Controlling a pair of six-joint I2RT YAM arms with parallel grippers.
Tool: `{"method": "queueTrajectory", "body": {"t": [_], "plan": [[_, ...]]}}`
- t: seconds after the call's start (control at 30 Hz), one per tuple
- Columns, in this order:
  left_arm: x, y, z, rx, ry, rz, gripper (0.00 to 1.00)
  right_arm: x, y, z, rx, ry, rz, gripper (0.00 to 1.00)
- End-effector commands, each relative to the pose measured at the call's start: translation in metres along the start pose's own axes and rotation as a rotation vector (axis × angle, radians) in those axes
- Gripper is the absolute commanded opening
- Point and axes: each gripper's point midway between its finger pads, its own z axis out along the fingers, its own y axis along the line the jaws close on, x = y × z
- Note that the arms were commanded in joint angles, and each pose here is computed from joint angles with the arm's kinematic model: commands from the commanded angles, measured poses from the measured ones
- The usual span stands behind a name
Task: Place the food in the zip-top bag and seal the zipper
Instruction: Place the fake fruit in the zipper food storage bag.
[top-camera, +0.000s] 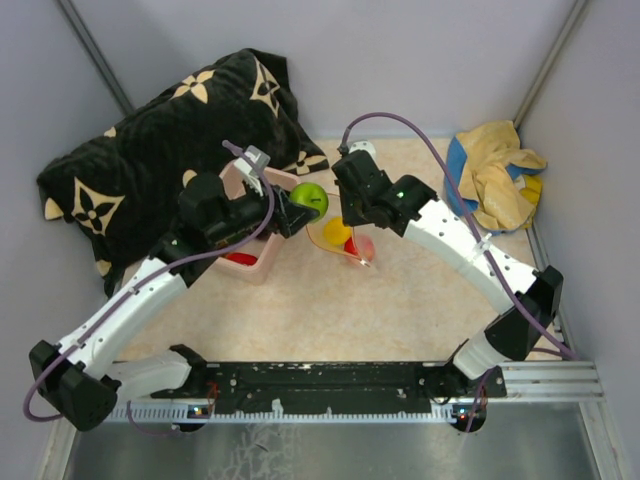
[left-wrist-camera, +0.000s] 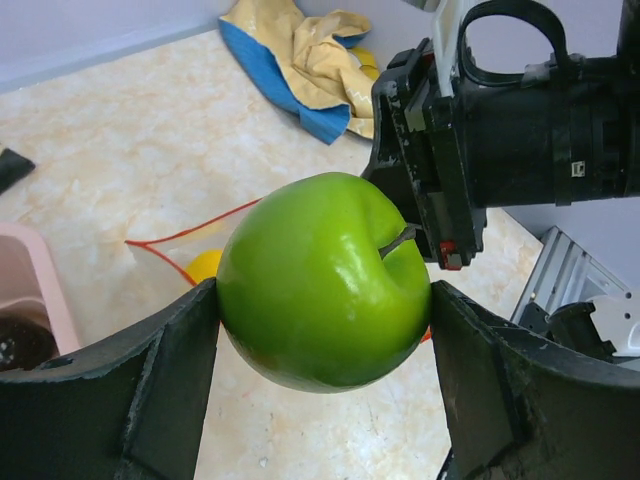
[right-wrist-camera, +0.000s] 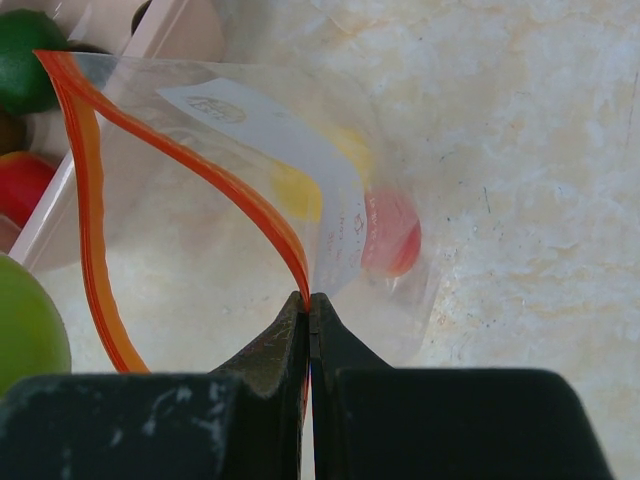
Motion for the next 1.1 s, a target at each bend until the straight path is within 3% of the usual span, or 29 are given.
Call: {"method": "queueTrajectory", "body": {"t": [0.0,0.3,0.53,0.63,0.83,1.07], "plan": [[-0.007,-0.018,0.012,0.082,-0.048,0.035,0.51,-0.025,0.006,-0.015,-0.044,-0.076,0.049,0.00],[0.030,0.001,0.032,0.006,0.043,0.054,0.51,-0.027,0.007,-0.023,-0.065,-0.093,0.073,0.00],[0.051,0.005,0.047,-0.042,0.109,0.085,0.59,-0.027,0.008,-0.025,-0.076,-0.099,0.081,0.00],[0.056,0.017,0.050,-0.108,0.134,0.076,0.65,-0.027,0.009,-0.025,-0.083,-0.098,0.083,0.00],[0.049,0.015,0.048,-0.119,0.135,0.065,0.89,-0.027,0.009,-0.026,-0.083,-0.101,0.086,0.00],[0.035,0.019,0.034,-0.187,0.115,0.050,0.98,-0.025,0.010,-0.024,-0.090,-0.100,0.090,0.00]]}}
